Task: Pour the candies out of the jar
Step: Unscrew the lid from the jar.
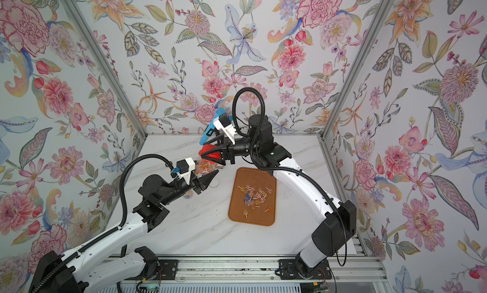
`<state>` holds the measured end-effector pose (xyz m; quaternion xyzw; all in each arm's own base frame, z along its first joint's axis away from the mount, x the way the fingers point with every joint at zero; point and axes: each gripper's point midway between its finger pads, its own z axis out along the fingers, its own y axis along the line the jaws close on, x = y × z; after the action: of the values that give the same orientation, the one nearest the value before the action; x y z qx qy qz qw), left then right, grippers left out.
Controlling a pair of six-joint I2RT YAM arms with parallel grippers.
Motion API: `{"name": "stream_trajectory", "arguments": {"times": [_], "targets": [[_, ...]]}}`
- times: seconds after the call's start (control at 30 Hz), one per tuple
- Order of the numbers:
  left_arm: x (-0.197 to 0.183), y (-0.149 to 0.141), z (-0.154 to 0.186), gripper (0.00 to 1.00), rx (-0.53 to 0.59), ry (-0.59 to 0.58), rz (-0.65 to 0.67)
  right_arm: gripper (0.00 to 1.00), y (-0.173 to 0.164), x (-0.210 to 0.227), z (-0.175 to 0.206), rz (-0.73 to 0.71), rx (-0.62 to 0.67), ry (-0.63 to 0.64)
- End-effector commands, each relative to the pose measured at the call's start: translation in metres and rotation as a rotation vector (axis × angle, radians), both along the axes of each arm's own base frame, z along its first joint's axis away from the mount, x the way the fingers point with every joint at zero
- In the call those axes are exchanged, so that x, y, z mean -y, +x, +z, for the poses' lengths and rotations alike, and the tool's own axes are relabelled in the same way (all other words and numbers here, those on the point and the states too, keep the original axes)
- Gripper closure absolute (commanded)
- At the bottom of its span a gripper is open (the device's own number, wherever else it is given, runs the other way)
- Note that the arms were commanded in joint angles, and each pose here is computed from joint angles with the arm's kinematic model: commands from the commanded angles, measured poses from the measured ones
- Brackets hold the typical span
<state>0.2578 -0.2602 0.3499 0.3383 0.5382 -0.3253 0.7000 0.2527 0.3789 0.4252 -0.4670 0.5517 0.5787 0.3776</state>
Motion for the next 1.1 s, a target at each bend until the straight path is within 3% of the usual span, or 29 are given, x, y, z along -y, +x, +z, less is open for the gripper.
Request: {"name": "stream_trajectory", "arguments": {"times": [0.0,0.17,0.4,0.6,0.83,1.07], "targets": [[-0.003,-0.012,0.016,1.0,0.085,-0.008,-0.019,0.41,0.0,-0.01,0.005,-0.006,-0.011,0.007],[-0.004,-0.01,0.003,1.0,0.071,0.03,-0.005,0.48,0.004,-0.008,0.016,0.014,-0.045,0.007],[-0.006,-0.004,0.002,1.0,0.091,0.04,0.007,0.48,-0.002,-0.009,0.012,0.046,-0.121,-0.048],[-0.004,-0.004,0.008,1.0,0.097,0.011,-0.015,0.42,-0.002,-0.017,-0.012,-0.072,-0.009,-0.137],[-0.005,0.0,-0.006,1.0,0.075,0.046,0.009,0.49,0.003,-0.013,0.003,-0.058,-0.027,-0.11],[-0.007,0.007,-0.023,1.0,0.062,0.068,0.038,0.49,-0.005,-0.006,0.021,0.015,-0.094,-0.078]]}}
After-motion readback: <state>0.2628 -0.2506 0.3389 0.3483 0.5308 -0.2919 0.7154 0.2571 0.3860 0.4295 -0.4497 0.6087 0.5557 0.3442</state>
